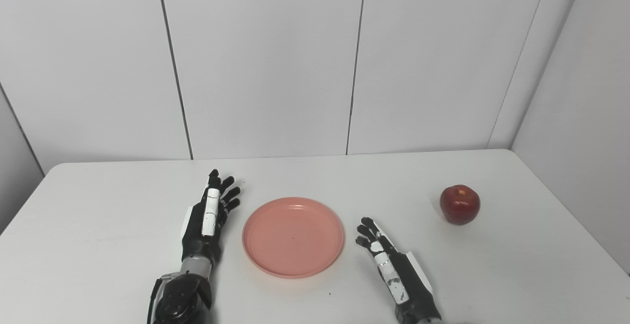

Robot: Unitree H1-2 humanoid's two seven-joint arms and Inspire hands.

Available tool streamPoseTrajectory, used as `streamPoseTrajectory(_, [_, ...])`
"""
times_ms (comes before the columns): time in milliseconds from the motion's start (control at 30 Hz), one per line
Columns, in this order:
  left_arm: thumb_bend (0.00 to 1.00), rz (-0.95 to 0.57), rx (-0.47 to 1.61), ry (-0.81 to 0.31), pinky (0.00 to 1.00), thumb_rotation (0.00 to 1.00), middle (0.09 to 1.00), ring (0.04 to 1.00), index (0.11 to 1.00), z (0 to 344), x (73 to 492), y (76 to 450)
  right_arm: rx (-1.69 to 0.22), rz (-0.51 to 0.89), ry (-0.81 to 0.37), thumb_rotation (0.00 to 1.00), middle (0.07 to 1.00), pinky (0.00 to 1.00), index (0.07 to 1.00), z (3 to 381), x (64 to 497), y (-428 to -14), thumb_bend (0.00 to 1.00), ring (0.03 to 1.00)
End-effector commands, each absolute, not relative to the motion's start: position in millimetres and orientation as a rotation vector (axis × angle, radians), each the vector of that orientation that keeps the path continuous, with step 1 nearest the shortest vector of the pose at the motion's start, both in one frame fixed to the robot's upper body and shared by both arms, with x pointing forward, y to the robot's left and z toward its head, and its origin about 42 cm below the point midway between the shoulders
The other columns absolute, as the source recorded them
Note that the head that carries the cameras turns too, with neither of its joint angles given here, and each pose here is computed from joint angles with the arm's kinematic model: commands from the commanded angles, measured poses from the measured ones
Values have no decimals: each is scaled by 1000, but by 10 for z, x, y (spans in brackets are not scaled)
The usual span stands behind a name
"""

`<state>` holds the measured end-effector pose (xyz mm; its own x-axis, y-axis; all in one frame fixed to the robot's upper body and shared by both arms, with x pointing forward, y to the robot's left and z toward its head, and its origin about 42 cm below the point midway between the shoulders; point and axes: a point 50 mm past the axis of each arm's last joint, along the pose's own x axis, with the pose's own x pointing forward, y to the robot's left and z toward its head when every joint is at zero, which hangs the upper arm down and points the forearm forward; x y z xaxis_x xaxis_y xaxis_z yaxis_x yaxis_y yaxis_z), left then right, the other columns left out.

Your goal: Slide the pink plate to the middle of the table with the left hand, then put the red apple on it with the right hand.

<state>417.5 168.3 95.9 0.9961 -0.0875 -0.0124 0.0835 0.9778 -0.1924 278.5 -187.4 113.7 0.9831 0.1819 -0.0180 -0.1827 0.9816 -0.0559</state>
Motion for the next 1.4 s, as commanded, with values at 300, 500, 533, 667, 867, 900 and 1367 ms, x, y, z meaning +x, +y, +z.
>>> streamPoseTrajectory(300, [812,-73,-198,79,936,934,937,907,1000,690,4105,1949,-42,240,-15,1000,940,996,947,1134,2871,-1579,817,923])
streamPoseTrajectory(500, [764,-70,-194,83,944,928,935,910,1000,645,4123,2024,-58,193,-34,1000,979,1000,992,1101,2883,-1515,794,966])
streamPoseTrajectory(533, [761,-72,-195,82,945,926,935,910,1000,640,4126,2037,-68,164,-50,1000,978,999,995,1098,2885,-1507,788,963])
streamPoseTrajectory(667, [774,-73,-192,81,944,934,937,916,1000,621,4138,2090,-77,87,-76,1000,997,999,996,1087,2887,-1463,781,991])
streamPoseTrajectory(867, [791,-69,-187,81,920,933,919,903,1000,630,4161,2125,-135,44,-95,1000,1000,1000,985,1089,2922,-1393,769,1000])
streamPoseTrajectory(900, [788,-68,-189,83,927,929,918,906,1000,629,4166,2128,-141,41,-96,1000,1000,1000,985,1087,2927,-1388,762,1000])
streamPoseTrajectory(1367, [754,-64,-187,86,946,945,918,916,1000,696,4141,2159,-133,-48,-167,1000,1000,1000,956,1032,2949,-1298,720,1000])
